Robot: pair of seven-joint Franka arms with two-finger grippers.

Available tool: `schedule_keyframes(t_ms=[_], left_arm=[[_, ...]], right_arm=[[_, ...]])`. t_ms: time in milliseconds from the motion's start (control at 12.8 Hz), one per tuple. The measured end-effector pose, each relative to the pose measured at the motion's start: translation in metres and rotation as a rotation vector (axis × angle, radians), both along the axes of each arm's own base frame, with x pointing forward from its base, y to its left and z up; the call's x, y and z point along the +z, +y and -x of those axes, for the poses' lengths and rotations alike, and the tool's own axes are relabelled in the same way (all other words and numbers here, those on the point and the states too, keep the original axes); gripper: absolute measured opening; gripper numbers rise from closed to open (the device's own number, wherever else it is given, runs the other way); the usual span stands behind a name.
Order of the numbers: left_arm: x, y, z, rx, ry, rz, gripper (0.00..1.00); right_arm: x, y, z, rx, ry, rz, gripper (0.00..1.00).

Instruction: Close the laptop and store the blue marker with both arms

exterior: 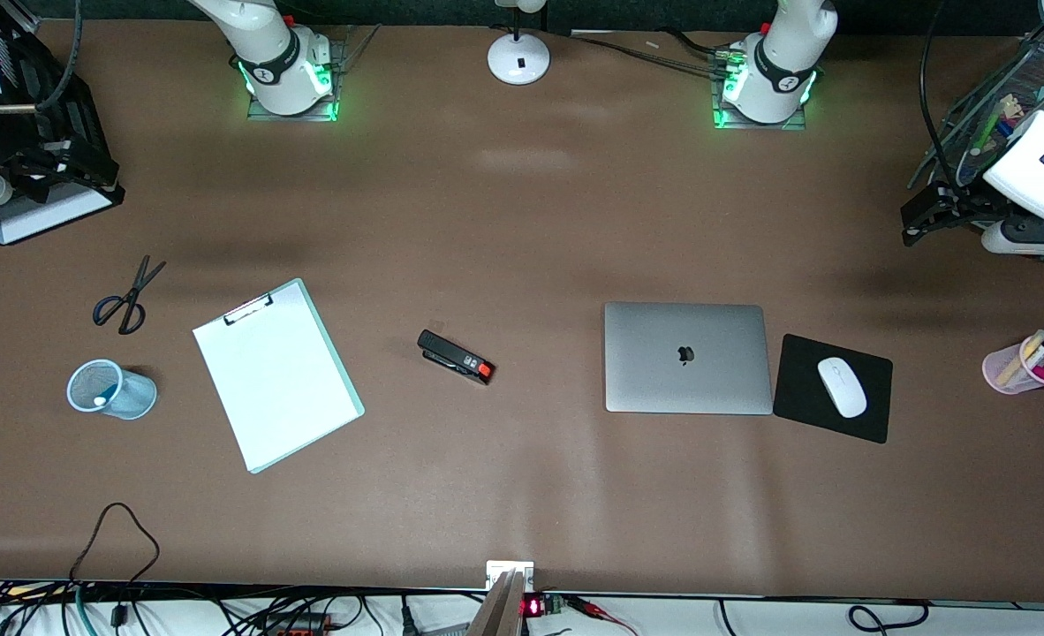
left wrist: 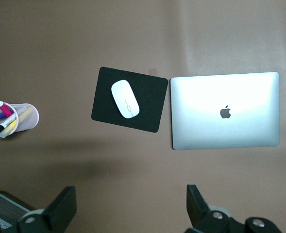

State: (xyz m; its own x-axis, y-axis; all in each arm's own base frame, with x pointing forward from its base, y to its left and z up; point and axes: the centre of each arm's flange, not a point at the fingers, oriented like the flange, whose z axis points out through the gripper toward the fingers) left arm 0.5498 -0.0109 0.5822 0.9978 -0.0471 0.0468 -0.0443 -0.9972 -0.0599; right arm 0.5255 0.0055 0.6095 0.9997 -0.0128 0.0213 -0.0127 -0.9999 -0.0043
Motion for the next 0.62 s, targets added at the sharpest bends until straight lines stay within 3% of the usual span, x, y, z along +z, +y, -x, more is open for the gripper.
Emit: schedule_keyframes(t_ms=[623], left_arm=[[-0.0004,-0.0004,0.0000,-0.001,0.002,0.000,1.00]], right_arm=[[-0.0018,0.0000,-0.0011,0.000,0.003,0.000,1.00]])
